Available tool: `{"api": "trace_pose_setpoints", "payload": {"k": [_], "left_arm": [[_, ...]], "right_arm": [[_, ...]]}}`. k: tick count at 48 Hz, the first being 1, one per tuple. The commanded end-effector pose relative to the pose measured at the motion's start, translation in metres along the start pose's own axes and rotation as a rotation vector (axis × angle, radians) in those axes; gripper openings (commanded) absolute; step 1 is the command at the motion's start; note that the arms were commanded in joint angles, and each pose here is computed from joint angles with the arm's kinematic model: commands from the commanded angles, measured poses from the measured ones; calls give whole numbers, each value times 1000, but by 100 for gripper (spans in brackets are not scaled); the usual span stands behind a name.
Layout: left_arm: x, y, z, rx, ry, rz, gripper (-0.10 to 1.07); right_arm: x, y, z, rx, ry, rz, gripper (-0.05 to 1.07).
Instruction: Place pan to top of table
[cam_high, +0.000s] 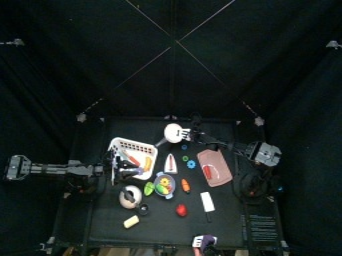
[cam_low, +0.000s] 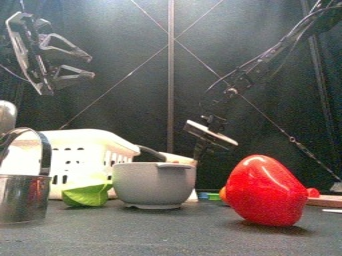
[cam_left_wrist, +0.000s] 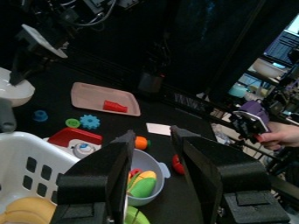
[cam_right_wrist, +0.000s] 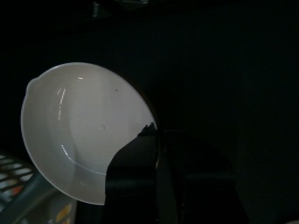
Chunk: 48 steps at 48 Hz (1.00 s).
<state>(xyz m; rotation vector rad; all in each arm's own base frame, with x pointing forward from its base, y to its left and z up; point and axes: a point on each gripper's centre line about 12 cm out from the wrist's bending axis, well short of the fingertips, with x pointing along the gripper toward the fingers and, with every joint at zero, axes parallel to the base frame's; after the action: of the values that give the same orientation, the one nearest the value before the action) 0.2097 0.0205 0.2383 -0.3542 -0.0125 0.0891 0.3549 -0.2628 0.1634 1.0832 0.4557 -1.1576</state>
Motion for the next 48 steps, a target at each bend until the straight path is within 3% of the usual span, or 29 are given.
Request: {"api": "trace_pose_setpoints", "payload": {"k": [1, 6, 25, 29, 40, 48], "left_arm": [[2, -1, 5, 2, -15, -3, 79], [2, -1, 4, 2, -13, -2, 79], [2, -1, 4, 2, -14, -2, 79], [2, -1, 4, 2, -13, -2, 79], [2, -1, 4, 2, -14, -2, 79], [2, -1, 4, 0, -14, -2, 79]], "right_arm": [[-2, 5, 17, -4, -37, -39, 32], [8, 2, 15, -18, -32, -100, 32], [21, -10, 3, -40, -6, -144, 35], [22, -12, 1, -41, -2, -150, 40], [22, -14, 0, -38, 0, -155, 68], [22, -15, -1, -43, 2, -162, 78]]}}
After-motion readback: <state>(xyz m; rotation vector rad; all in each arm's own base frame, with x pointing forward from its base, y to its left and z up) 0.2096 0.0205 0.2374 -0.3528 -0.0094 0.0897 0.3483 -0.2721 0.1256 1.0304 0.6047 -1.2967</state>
